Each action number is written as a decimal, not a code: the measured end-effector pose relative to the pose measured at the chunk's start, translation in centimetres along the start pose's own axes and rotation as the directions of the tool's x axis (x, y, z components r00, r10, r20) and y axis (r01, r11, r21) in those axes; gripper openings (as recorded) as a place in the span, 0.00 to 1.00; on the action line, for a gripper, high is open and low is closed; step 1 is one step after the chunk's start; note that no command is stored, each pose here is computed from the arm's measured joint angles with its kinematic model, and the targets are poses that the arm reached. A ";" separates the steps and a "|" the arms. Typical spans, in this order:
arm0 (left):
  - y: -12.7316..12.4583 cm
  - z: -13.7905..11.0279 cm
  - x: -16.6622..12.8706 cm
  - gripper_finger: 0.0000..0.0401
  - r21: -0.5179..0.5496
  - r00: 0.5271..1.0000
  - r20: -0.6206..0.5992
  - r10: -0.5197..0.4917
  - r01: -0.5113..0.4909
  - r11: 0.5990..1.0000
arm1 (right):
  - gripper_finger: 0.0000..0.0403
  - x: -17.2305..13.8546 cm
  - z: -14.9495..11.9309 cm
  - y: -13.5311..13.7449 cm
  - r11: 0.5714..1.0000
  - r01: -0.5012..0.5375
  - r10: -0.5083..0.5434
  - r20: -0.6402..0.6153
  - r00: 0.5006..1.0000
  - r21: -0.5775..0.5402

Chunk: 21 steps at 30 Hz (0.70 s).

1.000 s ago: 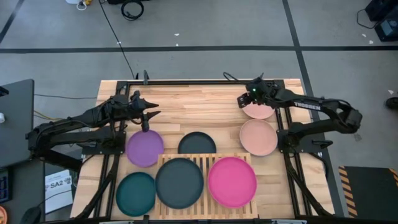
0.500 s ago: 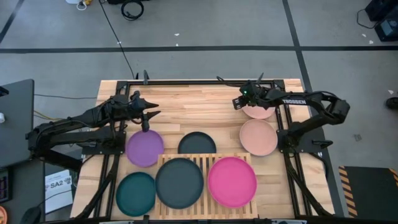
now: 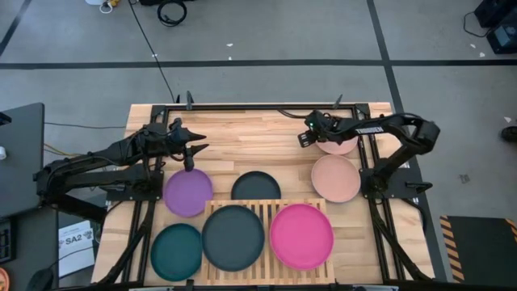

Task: Place and stack plates onto a shelf
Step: Stack the top light orange plate on top of the pink plate on the shelf

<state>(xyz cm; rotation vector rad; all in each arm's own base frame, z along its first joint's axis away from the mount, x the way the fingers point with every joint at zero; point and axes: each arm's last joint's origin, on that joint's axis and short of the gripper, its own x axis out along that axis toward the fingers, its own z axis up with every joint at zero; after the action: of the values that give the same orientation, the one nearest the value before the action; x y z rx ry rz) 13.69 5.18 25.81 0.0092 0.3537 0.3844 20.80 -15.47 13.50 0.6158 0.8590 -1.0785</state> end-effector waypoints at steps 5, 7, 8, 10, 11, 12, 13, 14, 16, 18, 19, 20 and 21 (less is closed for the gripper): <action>0.0 0.0 0.0 0.37 0.000 1.000 0.000 0.000 0.000 1.000 | 0.45 0.7 -0.4 0.2 1.000 0.017 -0.018 -0.019 1.000 -0.016; 0.0 0.0 0.0 0.37 0.000 1.000 0.000 0.000 0.000 1.000 | 0.45 0.8 -0.5 0.2 1.000 0.023 -0.023 -0.023 0.999 -0.019; 0.0 0.0 0.0 0.37 0.000 1.000 0.000 0.000 0.000 1.000 | 0.44 0.8 -0.5 0.2 1.000 0.025 -0.025 -0.023 0.999 -0.019; 0.0 0.0 0.0 0.37 0.000 1.000 0.000 0.000 0.000 1.000 | 0.43 0.8 -0.4 0.2 0.999 0.032 -0.032 -0.018 0.999 -0.019; 0.0 0.0 0.0 0.37 0.000 1.000 -0.001 0.000 0.000 1.000 | 0.42 0.8 -0.4 0.1 0.999 0.037 -0.037 -0.016 0.999 -0.019; 0.0 0.0 0.0 0.37 0.000 1.000 0.000 0.000 0.000 1.000 | 0.41 0.8 -0.4 0.1 0.999 0.042 -0.042 -0.013 0.999 -0.019; 0.0 0.0 0.0 0.37 0.000 1.000 0.000 0.000 0.000 1.000 | 0.39 0.8 -0.4 0.1 0.999 0.043 -0.044 -0.012 0.999 -0.019; 0.0 0.0 0.0 0.37 0.000 1.000 0.000 0.000 0.000 1.000 | 0.38 0.8 -0.4 0.1 0.999 0.044 -0.044 -0.012 0.999 -0.019; 0.0 0.0 0.0 0.37 0.000 1.000 0.000 0.000 0.000 1.000 | 0.36 0.8 -0.4 0.1 0.999 0.045 -0.045 -0.013 0.999 -0.020; 0.0 0.0 0.0 0.37 0.000 1.000 0.000 0.000 0.000 1.000 | 0.33 0.8 -0.4 0.1 0.999 0.046 -0.047 -0.013 0.999 -0.020; 0.0 0.0 0.0 0.37 0.000 1.000 0.000 0.000 0.000 1.000 | 0.32 0.8 -0.4 0.1 0.999 0.047 -0.047 -0.012 0.999 -0.020; 0.0 0.0 0.0 0.37 0.000 1.000 0.000 0.000 0.000 1.000 | 0.30 0.8 -0.4 0.1 0.999 0.047 -0.048 -0.012 0.999 -0.020; 0.0 0.0 0.0 0.37 0.000 1.000 0.000 0.000 0.000 1.000 | 0.29 0.8 -0.4 0.1 0.999 0.048 -0.048 -0.012 0.999 -0.020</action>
<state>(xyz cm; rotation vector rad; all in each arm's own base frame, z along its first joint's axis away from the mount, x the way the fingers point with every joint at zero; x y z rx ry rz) 13.70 5.17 25.81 0.0092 0.3540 0.3840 20.94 -15.47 12.63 0.5886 0.8976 -1.1092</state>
